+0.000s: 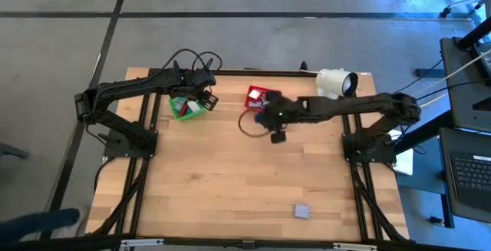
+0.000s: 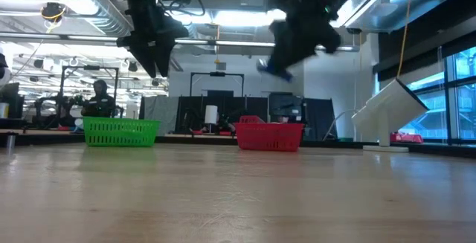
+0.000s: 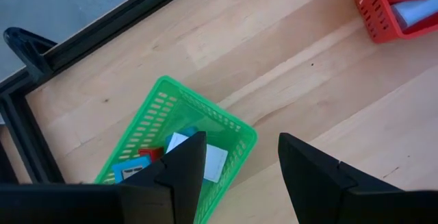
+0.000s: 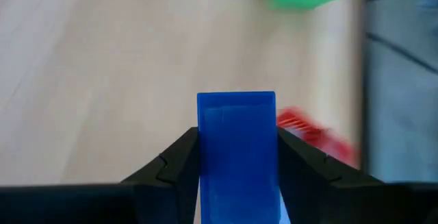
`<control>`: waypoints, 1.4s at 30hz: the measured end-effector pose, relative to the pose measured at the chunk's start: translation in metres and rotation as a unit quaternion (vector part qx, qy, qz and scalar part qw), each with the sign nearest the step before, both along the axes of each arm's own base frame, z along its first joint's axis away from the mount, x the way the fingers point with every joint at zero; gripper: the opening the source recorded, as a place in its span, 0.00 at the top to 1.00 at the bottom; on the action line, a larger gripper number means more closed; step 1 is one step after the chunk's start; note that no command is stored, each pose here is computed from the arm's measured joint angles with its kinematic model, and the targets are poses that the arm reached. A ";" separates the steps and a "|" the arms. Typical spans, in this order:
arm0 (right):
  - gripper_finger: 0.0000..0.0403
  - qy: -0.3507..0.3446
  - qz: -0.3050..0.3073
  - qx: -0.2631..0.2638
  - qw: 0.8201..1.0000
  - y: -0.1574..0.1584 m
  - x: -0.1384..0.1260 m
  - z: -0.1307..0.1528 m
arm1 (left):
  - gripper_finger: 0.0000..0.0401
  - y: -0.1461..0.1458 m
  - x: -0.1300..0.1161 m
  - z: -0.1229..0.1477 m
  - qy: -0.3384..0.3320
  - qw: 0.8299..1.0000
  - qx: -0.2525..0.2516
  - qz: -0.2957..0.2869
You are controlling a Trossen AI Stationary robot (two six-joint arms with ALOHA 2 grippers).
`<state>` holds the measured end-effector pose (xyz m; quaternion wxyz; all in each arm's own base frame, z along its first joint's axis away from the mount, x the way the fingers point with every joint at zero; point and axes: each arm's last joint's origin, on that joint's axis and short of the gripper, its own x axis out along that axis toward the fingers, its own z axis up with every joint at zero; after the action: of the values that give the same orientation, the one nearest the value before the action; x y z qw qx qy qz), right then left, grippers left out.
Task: Pick & Place Office items
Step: Put the dark blue digital clock into the green bin
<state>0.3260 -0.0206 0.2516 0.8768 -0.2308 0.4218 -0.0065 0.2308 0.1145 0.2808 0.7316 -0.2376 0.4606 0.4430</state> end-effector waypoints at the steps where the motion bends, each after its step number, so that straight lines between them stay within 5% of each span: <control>1: 0.62 -0.029 -0.028 0.001 0.999 -0.003 -0.001 0.008 | 0.55 0.000 0.000 0.000 -0.002 1.000 0.000 0.003; 5: 0.58 -0.182 -0.115 0.028 0.976 -0.014 -0.003 0.046 | 0.55 0.001 0.003 0.001 -0.017 1.000 0.006 0.005; 10: 0.59 -0.377 -0.177 0.114 0.902 -0.023 -0.010 0.091 | 0.55 0.004 0.009 0.005 -0.055 0.998 0.023 0.005; 14: 0.61 -0.456 -0.171 0.176 0.856 -0.021 -0.017 0.113 | 0.55 0.007 0.015 0.008 -0.090 0.995 0.038 0.004; 19: 0.58 -0.492 -0.128 0.228 0.830 -0.018 -0.018 0.124 | 0.55 0.006 0.021 0.012 -0.120 0.992 0.046 -0.013; 22: 0.58 -0.498 -0.138 0.261 0.815 -0.019 -0.018 0.125 | 0.55 -0.003 0.033 0.022 -0.160 0.980 0.077 -0.093; 29: 0.59 -0.509 -0.181 0.300 0.786 -0.034 -0.020 0.125 | 0.55 -0.042 0.062 0.060 -0.240 0.899 0.262 -0.257; 33: 0.58 -0.505 -0.186 0.300 0.787 -0.036 -0.021 0.123 | 0.55 -0.063 0.069 0.073 -0.242 0.852 0.335 -0.321; 36: 0.58 -0.509 -0.186 0.299 0.786 -0.037 -0.021 0.124 | 0.55 -0.072 0.071 0.078 -0.234 0.837 0.373 -0.327; 42: 0.58 -0.513 -0.189 0.296 0.783 -0.041 -0.021 0.125 | 0.50 -0.078 0.073 0.085 -0.247 0.833 0.407 -0.282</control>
<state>0.3045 -0.0613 0.3764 0.9702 0.1615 -0.0741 -0.1645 0.3038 0.0362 0.3658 0.9446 0.1205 0.0900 0.2916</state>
